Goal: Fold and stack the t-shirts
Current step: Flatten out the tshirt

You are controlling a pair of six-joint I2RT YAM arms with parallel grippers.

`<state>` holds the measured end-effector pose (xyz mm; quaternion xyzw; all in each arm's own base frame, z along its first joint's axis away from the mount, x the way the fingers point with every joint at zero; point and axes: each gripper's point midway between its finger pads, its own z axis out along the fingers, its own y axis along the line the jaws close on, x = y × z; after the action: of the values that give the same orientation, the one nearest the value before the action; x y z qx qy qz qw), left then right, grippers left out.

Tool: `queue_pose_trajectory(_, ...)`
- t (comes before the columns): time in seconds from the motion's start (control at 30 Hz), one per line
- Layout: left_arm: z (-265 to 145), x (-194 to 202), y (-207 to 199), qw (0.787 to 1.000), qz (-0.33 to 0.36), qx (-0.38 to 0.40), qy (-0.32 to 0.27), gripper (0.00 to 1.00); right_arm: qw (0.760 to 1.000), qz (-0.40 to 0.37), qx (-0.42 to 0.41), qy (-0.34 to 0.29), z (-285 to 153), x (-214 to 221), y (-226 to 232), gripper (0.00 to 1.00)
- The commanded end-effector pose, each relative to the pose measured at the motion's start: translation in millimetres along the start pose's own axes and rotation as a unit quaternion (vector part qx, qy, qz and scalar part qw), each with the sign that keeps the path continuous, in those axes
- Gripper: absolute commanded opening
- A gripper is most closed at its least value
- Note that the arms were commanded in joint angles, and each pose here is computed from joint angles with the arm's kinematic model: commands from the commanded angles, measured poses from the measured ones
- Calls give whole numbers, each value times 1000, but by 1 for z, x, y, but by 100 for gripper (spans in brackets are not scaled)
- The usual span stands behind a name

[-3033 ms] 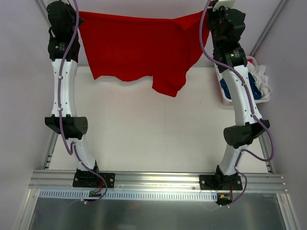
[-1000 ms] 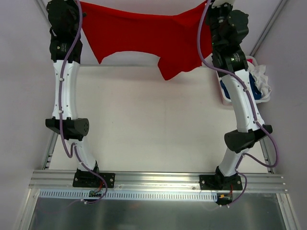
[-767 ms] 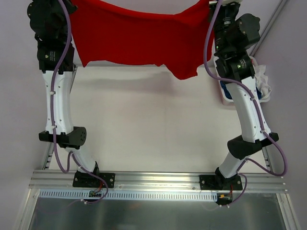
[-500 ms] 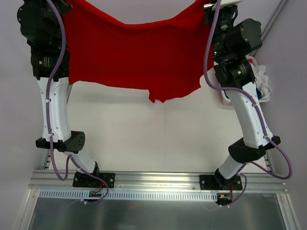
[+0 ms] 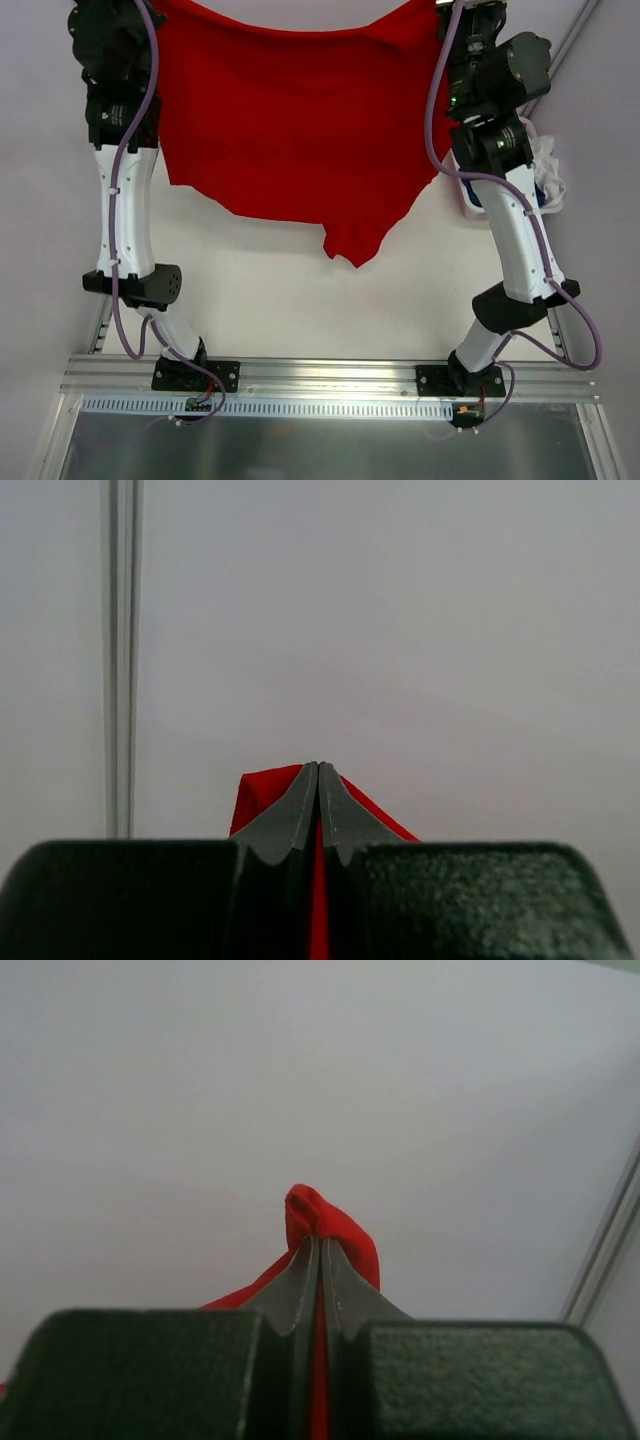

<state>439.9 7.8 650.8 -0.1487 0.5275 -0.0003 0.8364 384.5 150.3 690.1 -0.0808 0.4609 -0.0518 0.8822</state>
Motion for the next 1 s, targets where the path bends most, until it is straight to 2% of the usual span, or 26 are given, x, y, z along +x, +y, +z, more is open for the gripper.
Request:
queue_pose_trajectory(0.0,26,43,2,1000,3,-6,21,0,999,14,34,10,18,27,-14,0)
queue_pose_trajectory(0.3,67,147,19,995,12,-17,93,0,994,24,54,96,54,144,-27,0)
queue_pose_trajectory(0.43,75,165,20,995,15,-14,102,0,992,29,65,100,60,158,-37,0)
queue_pose_trajectory(0.53,75,156,17,996,11,-9,93,0,993,32,65,91,59,147,-39,0)
queue_pose_trajectory(0.8,55,87,10,999,3,5,45,0,996,23,62,56,42,93,-43,0)
queue_pose_trajectory(0.87,44,61,8,1000,1,8,27,0,997,20,52,46,31,75,-35,0)
queue_pose_trajectory(0.97,32,42,8,1000,5,9,19,0,998,20,41,36,21,58,-27,0)
